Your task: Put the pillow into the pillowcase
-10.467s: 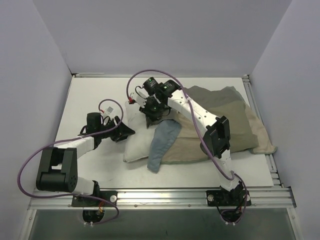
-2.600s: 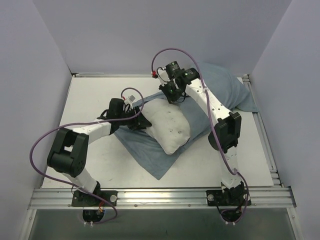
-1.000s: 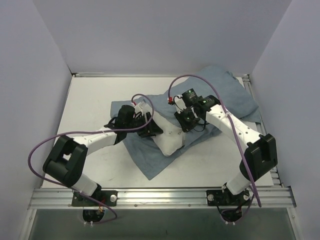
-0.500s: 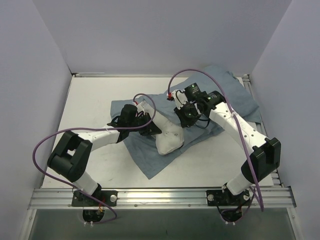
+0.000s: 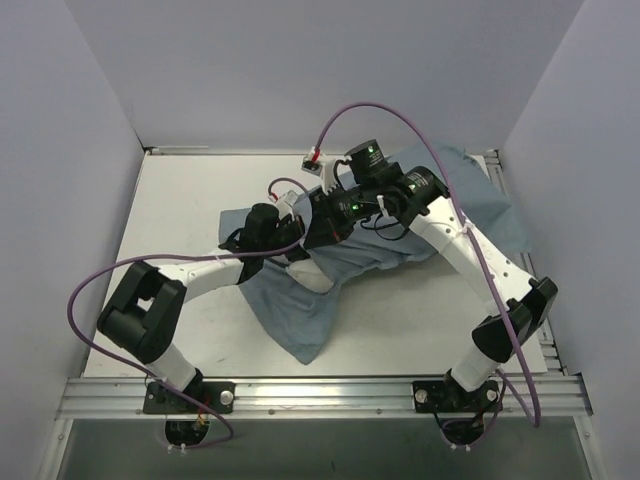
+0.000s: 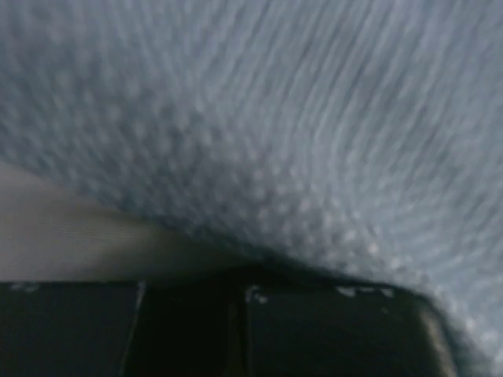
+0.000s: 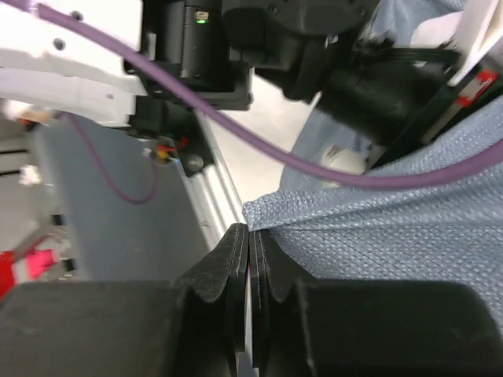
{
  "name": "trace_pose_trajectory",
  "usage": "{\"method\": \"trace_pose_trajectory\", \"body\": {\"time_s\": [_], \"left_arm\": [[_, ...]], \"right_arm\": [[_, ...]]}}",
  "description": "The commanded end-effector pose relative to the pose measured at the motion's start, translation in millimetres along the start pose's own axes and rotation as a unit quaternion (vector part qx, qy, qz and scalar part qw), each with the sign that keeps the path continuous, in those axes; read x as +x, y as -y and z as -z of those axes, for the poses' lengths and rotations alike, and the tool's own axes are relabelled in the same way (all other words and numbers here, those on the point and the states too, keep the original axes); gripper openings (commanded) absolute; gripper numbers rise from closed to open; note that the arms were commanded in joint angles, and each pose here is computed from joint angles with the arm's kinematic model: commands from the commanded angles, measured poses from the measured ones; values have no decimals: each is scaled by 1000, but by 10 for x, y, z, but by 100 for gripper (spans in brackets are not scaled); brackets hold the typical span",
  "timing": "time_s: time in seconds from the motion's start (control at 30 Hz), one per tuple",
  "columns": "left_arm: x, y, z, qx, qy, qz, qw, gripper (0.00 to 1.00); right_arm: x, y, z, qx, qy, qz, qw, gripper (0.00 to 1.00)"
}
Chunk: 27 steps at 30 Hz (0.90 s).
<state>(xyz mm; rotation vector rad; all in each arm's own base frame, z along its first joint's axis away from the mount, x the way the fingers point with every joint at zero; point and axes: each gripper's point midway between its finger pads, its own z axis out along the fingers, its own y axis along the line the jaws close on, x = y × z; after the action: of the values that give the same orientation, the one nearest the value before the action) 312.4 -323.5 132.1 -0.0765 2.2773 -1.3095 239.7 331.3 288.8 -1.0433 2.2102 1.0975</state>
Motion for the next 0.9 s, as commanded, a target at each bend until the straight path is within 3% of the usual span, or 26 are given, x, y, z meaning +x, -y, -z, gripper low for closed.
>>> {"method": "trace_pose_trajectory", "body": {"time_s": [0.0, 0.07, 0.1, 0.13, 0.2, 0.23, 0.33, 0.37, 0.4, 0.43, 0.5, 0.63, 0.77, 0.83, 0.87], "left_arm": [[-382, 592, -45, 76, 63, -27, 995, 0], [-346, 473, 14, 57, 58, -14, 997, 0], [-332, 400, 47, 48, 57, -15, 997, 5], [-317, 380, 122, 43, 56, -15, 997, 16], [-216, 239, 219, 35, 41, -20, 998, 47], [-187, 255, 327, 32, 37, -30, 998, 53], [-139, 118, 613, -20, 13, -110, 994, 78], [-154, 63, 712, -41, 8, -125, 991, 87], [-258, 26, 818, -62, 17, -162, 985, 97], [-339, -131, 1032, -98, 20, -150, 984, 98], [-510, -257, 1267, -123, 41, -145, 981, 97], [-972, -472, 1894, -169, 145, -137, 965, 97], [-1351, -574, 2379, -230, 248, -157, 928, 97], [-1372, -519, 2410, -223, 247, -172, 927, 97], [-1406, -546, 2465, -224, 248, -168, 927, 97]], "right_arm": [[-92, -289, 353, -103, 34, -97, 989, 0], [213, 188, 333, -39, 10, -122, 992, 0], [307, 441, 382, -1, 4, -133, 991, 0], [463, 583, 356, 21, -18, -137, 990, 0], [756, 738, 340, 51, -66, -112, 990, 0], [929, 782, 290, 59, -91, -115, 987, 0], [1144, 844, 284, 92, -140, -93, 982, 47], [1054, 855, 322, 108, -130, -74, 983, 80], [985, 929, 387, 146, -127, -49, 980, 94], [901, 952, 436, 173, -121, -32, 977, 100], [582, 956, 519, 247, -100, 24, 964, 100], [297, 877, 428, 333, -96, 137, 928, 100], [132, 883, 125, 343, -99, 173, 918, 100], [54, 939, -120, 356, -116, 198, 906, 100], [-19, 1005, -143, 380, -125, 226, 888, 100]]}}
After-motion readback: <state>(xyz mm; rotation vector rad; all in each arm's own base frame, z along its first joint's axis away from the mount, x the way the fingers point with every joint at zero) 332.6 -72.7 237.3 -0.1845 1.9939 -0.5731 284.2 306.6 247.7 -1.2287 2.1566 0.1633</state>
